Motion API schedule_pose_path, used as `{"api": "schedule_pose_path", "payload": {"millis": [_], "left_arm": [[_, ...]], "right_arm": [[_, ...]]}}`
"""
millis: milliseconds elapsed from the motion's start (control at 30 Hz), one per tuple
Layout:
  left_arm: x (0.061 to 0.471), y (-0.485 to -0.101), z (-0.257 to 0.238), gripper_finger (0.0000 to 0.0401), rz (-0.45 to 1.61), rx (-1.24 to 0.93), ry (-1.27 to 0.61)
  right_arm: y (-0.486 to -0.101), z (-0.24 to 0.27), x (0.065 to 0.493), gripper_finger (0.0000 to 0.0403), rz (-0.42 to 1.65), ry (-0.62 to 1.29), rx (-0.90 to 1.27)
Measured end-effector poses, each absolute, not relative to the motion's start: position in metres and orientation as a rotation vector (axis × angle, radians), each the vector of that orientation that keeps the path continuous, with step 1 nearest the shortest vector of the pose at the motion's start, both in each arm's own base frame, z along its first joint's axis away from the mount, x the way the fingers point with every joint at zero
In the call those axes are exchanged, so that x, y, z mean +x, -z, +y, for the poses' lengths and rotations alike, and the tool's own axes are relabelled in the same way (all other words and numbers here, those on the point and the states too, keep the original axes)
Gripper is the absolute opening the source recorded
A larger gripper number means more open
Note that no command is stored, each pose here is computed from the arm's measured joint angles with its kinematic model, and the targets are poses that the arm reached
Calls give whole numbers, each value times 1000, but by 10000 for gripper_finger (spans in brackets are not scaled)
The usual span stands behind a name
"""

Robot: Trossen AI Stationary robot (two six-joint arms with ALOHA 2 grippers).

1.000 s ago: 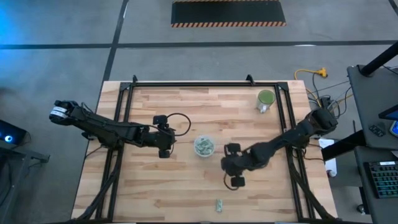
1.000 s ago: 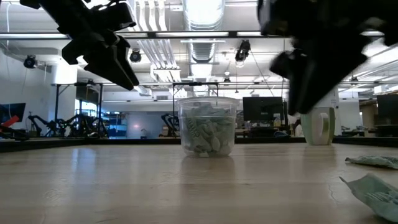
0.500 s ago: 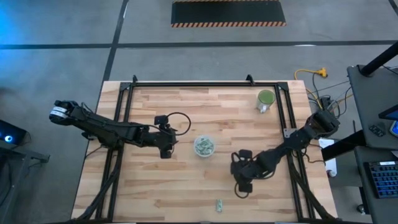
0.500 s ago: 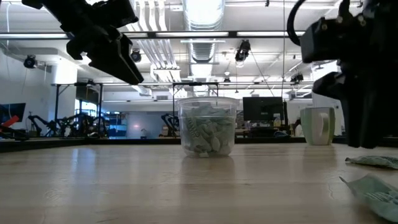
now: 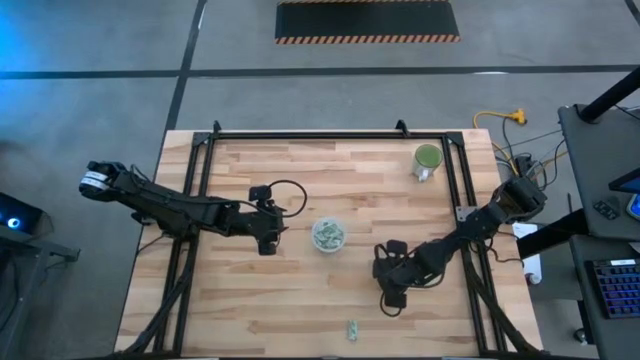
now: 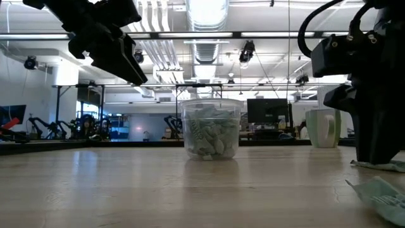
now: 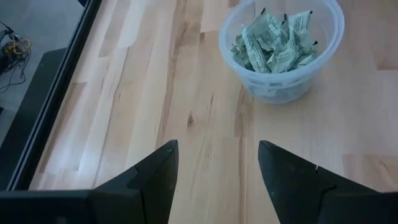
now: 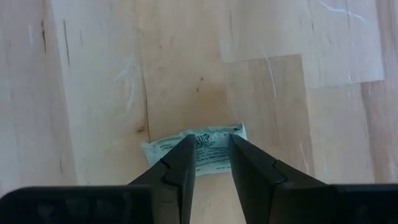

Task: Pick and place Stevia / Truvia into bins
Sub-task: Put the light green stevia packet into the transparent container

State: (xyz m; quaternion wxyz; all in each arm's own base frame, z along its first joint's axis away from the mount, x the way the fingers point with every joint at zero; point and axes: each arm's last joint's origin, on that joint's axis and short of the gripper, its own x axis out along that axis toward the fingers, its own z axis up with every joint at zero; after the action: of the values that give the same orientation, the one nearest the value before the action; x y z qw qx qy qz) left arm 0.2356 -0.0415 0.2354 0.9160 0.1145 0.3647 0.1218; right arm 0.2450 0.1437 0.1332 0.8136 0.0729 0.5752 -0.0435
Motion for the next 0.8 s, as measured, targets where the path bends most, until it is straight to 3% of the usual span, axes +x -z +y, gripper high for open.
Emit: {"api": "schedule_pose_path", "payload": {"millis": [433,800], "left_arm": [[236,-236,-41,205,750,235,-250],[236,-235,-42,205,750,235,-250]], "right_arm": [[-133,143,245,14,1216,99,128],[-145,147,255,9,1145,56,6]]}}
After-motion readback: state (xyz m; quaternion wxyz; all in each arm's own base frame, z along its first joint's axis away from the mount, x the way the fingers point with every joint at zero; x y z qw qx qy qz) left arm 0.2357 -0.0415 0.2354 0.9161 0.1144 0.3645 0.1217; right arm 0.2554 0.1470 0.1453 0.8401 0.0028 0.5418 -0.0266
